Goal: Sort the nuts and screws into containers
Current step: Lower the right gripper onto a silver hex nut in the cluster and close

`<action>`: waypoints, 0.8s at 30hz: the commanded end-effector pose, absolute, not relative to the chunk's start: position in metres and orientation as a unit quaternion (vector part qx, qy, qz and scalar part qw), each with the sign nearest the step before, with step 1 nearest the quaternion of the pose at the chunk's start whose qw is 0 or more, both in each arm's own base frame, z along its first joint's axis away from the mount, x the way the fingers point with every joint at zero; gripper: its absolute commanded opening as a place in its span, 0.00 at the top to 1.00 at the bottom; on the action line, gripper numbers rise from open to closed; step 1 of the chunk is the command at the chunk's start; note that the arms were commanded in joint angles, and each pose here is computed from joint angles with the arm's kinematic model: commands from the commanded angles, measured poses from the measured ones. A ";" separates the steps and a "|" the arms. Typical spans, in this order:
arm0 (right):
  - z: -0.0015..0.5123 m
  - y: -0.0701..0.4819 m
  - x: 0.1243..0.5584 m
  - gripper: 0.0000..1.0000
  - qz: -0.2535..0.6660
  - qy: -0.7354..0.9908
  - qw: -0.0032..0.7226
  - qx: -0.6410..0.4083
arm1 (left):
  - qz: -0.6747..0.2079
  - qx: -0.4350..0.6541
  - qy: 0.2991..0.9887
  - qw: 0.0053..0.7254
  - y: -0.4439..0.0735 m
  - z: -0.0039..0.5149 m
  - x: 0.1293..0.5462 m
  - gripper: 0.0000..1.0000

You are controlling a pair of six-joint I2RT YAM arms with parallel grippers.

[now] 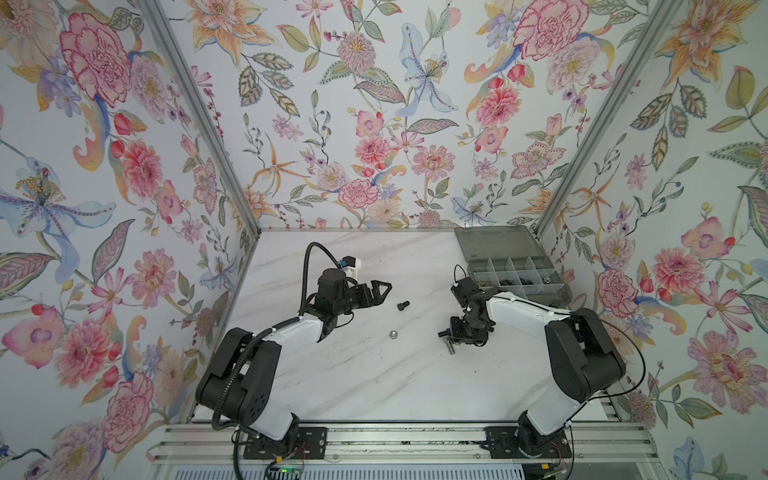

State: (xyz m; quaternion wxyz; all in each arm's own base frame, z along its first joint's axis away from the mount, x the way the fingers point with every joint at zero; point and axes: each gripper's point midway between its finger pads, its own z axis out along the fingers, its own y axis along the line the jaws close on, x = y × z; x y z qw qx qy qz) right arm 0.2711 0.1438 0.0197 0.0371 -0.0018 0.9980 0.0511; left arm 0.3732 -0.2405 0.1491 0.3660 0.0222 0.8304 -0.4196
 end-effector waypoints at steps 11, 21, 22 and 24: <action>0.011 0.143 0.273 0.58 0.035 0.999 0.031 -0.009 | -0.414 0.033 0.832 0.368 -0.244 0.147 0.372 0.01; 0.007 0.142 0.273 0.59 0.030 0.999 0.026 -0.017 | -0.416 0.035 0.830 0.369 -0.245 0.147 0.371 0.01; 0.006 0.142 0.272 0.60 0.029 0.999 0.025 -0.020 | -0.416 0.035 0.830 0.369 -0.245 0.147 0.371 0.01; 0.006 0.141 0.272 0.60 0.025 0.999 0.025 -0.029 | -0.417 0.035 0.830 0.369 -0.245 0.147 0.371 0.01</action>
